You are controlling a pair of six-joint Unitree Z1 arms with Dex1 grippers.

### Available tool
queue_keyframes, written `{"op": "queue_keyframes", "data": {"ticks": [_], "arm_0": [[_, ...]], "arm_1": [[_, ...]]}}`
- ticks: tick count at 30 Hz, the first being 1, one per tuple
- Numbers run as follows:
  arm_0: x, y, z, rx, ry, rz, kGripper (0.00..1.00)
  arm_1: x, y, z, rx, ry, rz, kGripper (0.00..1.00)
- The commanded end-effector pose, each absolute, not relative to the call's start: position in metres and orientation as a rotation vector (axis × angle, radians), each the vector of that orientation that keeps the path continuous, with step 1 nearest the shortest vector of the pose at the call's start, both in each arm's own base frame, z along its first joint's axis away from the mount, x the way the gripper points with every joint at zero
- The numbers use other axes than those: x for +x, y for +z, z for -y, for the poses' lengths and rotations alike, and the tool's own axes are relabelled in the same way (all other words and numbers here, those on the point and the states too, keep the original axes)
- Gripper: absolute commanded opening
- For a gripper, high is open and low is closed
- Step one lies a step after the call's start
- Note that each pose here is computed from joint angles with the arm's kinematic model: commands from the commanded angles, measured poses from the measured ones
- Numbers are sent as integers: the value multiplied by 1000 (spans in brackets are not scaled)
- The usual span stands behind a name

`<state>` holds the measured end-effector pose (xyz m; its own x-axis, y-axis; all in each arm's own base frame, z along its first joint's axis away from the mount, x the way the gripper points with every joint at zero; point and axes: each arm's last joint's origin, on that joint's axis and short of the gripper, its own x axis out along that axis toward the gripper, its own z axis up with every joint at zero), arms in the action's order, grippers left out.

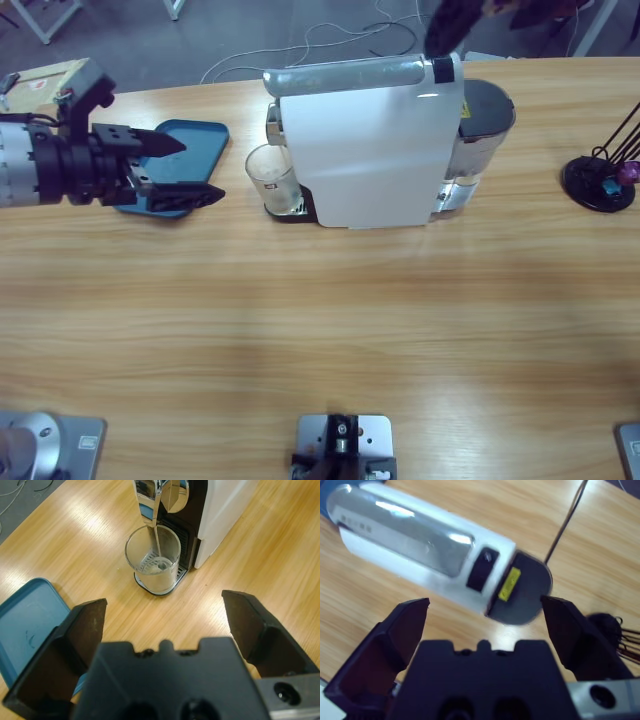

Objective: Pour coffee

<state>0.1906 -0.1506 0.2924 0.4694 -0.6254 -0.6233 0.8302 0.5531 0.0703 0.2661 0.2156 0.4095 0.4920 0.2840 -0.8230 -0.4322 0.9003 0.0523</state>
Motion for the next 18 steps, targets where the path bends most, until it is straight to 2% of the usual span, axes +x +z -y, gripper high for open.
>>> {"op": "queue_keyframes", "data": {"ticks": [1,4,7,18], "arm_0": [[186,273,150,416,-928,-651,1000],[186,272,150,416,-936,-652,1000],[188,272,152,411,-948,-643,1000],[188,265,154,404,-979,-657,1000]], "arm_1": [[179,392,-151,-113,488,-803,1000],[154,349,-142,-177,543,-726,1000],[149,327,-143,-245,553,-734,1000],[157,319,-151,-252,542,-737,1000]]}}
